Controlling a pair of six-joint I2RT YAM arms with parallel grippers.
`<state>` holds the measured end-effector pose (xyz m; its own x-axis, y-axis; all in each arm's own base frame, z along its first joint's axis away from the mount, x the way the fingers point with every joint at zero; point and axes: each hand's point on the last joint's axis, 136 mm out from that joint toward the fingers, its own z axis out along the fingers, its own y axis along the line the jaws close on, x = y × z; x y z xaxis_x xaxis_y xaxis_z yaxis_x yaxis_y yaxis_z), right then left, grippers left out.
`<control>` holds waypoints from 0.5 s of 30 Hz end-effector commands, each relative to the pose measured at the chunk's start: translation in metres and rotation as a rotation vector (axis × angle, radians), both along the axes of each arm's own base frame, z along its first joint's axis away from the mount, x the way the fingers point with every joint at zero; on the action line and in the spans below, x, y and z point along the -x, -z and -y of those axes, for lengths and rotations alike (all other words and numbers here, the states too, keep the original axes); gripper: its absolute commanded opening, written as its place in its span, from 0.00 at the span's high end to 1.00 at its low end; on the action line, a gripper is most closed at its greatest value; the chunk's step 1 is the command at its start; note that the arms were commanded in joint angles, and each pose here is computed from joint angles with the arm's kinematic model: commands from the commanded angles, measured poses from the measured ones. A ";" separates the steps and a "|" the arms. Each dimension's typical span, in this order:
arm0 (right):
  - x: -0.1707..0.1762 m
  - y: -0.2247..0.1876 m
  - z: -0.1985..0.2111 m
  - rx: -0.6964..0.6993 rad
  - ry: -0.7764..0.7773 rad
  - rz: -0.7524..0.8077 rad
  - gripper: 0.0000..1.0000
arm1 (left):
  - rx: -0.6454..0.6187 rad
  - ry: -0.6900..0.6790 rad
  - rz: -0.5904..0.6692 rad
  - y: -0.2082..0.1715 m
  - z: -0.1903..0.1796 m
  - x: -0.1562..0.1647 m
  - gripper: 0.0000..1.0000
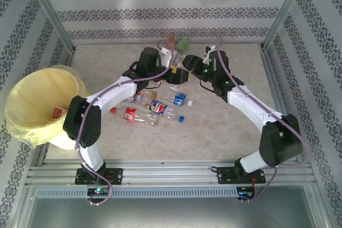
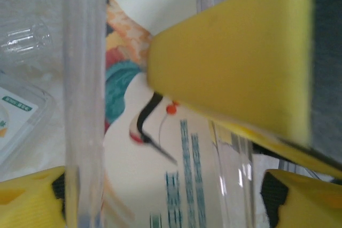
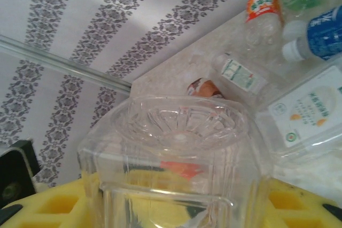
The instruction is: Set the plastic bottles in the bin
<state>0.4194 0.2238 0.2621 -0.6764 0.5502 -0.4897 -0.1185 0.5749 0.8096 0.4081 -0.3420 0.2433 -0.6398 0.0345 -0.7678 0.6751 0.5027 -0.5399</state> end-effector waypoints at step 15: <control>0.000 -0.049 -0.012 -0.091 -0.026 0.080 0.27 | -0.008 -0.077 0.068 -0.012 -0.002 -0.014 0.41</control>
